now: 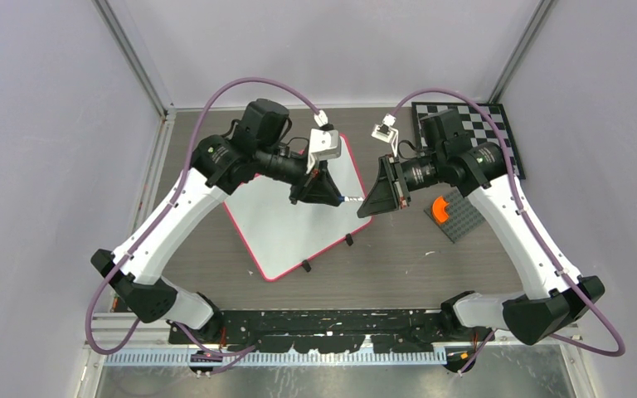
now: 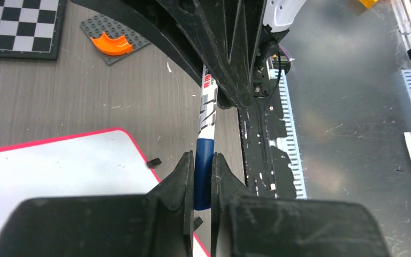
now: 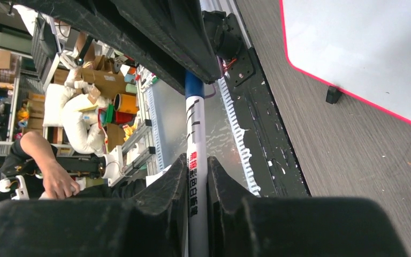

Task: Write a sentence on the whiteboard
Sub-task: Open the whiteboard marker at the center of the board.

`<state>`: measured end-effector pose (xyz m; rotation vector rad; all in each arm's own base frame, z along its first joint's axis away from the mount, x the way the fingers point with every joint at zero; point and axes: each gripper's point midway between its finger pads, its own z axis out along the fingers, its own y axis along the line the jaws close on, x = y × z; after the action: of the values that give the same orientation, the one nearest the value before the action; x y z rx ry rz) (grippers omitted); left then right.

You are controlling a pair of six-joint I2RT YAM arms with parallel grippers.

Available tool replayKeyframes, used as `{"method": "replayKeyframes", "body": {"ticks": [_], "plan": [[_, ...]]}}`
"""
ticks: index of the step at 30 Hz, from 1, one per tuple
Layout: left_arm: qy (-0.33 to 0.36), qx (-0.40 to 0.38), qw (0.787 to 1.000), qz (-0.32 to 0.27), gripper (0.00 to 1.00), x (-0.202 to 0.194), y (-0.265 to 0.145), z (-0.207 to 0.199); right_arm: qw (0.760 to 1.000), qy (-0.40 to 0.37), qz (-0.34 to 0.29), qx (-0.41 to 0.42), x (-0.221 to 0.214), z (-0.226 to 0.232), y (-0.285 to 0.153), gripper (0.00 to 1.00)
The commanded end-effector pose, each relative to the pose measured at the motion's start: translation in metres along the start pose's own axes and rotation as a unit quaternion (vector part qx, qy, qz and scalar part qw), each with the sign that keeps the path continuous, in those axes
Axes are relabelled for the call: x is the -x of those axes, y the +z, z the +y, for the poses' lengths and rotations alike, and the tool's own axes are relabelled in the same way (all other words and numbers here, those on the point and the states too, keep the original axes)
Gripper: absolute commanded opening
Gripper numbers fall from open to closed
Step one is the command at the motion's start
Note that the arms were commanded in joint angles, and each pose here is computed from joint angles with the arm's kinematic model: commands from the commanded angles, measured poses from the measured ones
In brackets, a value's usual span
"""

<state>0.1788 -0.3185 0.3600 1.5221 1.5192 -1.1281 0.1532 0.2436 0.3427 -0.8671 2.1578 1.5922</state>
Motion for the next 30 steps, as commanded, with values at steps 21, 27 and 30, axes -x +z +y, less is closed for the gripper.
{"method": "replayKeyframes", "body": {"ticks": [21,27,30], "plan": [[-0.024,0.039,0.999,-0.020,0.00,0.012,-0.005,0.014,1.000,-0.015,-0.002,0.002,0.007,0.008,0.001,0.01],[-0.004,0.027,1.000,-0.005,0.47,0.003,-0.011,0.004,1.000,-0.014,0.007,0.006,0.003,0.008,0.000,0.00],[0.001,0.020,1.000,-0.005,0.47,0.001,-0.010,0.003,1.000,-0.015,0.008,0.010,0.002,0.009,0.001,0.00]]}}
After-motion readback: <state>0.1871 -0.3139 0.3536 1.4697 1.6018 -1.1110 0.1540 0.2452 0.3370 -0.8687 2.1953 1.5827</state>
